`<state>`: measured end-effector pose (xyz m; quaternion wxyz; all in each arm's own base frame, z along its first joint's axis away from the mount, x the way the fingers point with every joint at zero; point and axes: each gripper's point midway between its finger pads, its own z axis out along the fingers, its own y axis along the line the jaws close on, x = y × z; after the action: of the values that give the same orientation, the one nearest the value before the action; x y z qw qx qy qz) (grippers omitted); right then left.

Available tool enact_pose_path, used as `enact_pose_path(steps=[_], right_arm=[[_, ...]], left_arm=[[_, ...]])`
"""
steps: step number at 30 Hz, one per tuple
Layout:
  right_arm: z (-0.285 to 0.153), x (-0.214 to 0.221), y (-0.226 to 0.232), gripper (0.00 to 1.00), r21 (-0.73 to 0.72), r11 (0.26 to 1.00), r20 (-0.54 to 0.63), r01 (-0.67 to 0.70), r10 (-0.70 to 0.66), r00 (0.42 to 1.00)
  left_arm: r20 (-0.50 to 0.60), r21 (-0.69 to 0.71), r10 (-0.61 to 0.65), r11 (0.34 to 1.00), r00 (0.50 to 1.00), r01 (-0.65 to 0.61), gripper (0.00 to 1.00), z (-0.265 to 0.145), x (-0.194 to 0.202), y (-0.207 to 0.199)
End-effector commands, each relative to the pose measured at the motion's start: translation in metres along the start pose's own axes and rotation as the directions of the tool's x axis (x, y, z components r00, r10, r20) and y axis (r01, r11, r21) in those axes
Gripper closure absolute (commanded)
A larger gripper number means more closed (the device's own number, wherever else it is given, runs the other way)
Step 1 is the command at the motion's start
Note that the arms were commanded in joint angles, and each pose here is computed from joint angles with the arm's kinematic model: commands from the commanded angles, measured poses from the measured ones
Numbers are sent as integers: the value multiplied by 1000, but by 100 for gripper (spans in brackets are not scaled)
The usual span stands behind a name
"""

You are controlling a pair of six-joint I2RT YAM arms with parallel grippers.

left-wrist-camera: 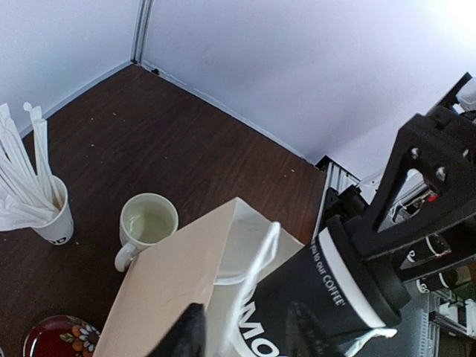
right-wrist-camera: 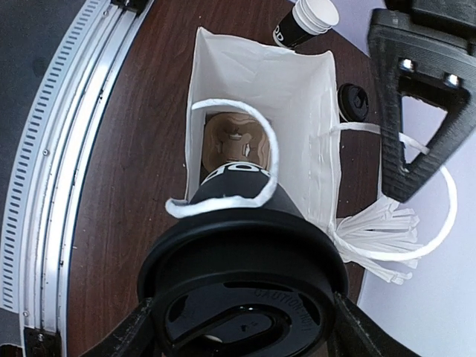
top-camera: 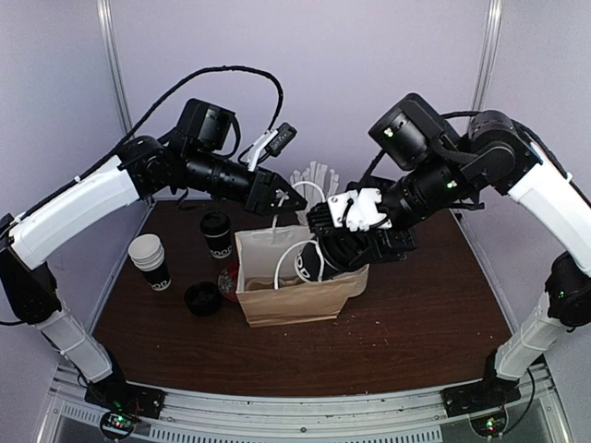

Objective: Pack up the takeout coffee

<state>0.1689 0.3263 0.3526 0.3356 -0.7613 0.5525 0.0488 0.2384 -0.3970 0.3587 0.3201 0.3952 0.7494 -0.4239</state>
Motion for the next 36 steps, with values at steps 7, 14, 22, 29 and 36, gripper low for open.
enact_pose_path(steps=[7, 14, 22, 29, 36], right_arm=[[32, -4, 38, 44, 44, 942, -213, 331, -315, 925], [40, -1, 55, 45, 49, 892, -292, 450, -418, 860], [55, 15, 62, 46, 76, 844, -377, 531, -469, 799], [60, 25, 87, 46, 27, 828, -380, 559, -509, 772], [54, 17, 97, 46, 28, 851, -319, 524, -490, 811]], left_arm=[[101, -58, 124, 991, 987, -119, 10, -66, -9, -32], [102, -350, 155, 930, 983, -111, 2, -81, 9, 34], [-41, -445, -96, 893, 995, 68, 7, -14, 70, 145], [-134, -427, -144, 901, 980, 74, 12, 25, 103, 172], [-161, -381, -182, 918, 970, 109, 15, 45, 120, 176]])
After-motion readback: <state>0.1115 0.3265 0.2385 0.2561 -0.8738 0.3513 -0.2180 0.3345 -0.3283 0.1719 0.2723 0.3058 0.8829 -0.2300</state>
